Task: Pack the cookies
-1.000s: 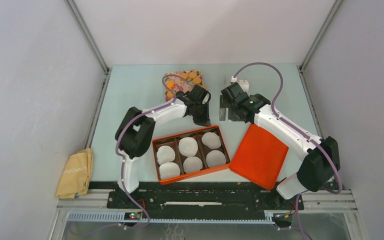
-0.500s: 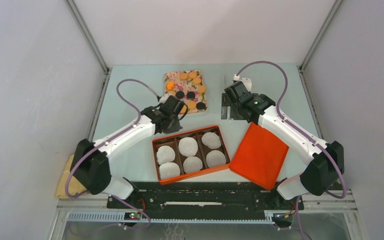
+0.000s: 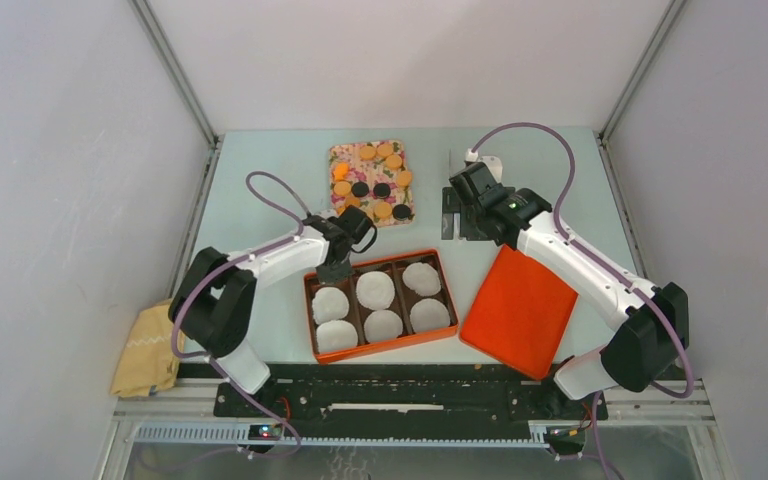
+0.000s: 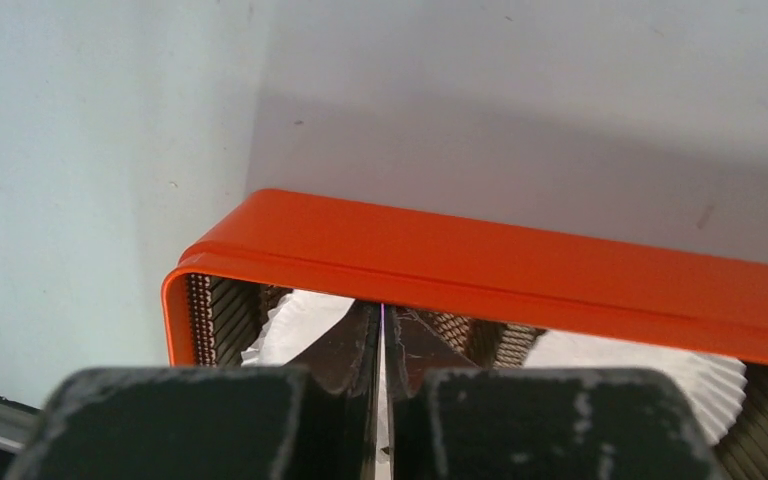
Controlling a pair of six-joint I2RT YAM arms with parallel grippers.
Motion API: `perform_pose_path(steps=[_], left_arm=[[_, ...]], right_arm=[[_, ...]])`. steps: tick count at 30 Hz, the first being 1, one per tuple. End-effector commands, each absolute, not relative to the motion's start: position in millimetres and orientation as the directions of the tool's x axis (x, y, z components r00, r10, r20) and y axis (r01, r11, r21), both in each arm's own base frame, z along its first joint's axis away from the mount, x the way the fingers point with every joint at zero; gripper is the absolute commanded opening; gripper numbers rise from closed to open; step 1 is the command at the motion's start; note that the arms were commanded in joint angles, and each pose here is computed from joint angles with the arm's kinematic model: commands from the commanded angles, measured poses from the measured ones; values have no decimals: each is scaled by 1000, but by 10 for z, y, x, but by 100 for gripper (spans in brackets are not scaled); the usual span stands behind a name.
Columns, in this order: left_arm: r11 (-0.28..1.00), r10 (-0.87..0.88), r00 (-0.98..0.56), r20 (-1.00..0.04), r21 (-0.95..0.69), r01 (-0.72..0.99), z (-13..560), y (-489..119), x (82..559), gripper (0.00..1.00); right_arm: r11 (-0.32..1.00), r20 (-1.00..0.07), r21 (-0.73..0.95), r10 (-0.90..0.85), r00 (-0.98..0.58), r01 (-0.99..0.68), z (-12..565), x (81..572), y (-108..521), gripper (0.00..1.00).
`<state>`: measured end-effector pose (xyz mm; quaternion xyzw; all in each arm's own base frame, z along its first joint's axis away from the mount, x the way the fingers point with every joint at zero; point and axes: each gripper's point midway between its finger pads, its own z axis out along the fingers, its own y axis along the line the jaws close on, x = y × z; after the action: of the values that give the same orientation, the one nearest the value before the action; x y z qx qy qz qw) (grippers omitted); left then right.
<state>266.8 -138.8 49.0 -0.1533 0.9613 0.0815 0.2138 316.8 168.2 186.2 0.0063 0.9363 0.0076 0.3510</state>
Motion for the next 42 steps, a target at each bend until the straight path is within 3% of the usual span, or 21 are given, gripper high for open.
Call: perform_pose_path(steps=[1,13,17,21,26,38,42], left_arm=[[904,-304,-829,-470,132,-406,388,-1144,2782,7],[925,-294,-811,-505,64,-375,558,-1259,3054,6],[939,-290,-784,-549,-7,-343,900,-1339,3021,7],[953,-285,-722,-630,-105,-285,1420,-1433,2987,16],[956,-289,-638,-714,-185,-226,1884,-1482,3123,40],[967,-253,-637,-729,-202,-154,1935,-1720,3381,41],[970,-243,-646,-724,-185,-157,1862,-1715,3388,41]], right_arm=[[1000,-685,31,25,-728,5,1979,3165,1639,100],[998,-663,40,65,-746,51,1795,3253,1599,100],[992,-644,89,129,-754,94,1675,3467,1516,100],[986,-613,102,169,-772,135,1501,3730,1455,100],[989,-549,26,134,-825,143,1122,4000,1529,100],[994,-559,-29,74,-826,108,921,4500,1751,100],[981,-493,-100,97,-865,166,791,4579,1662,100]])
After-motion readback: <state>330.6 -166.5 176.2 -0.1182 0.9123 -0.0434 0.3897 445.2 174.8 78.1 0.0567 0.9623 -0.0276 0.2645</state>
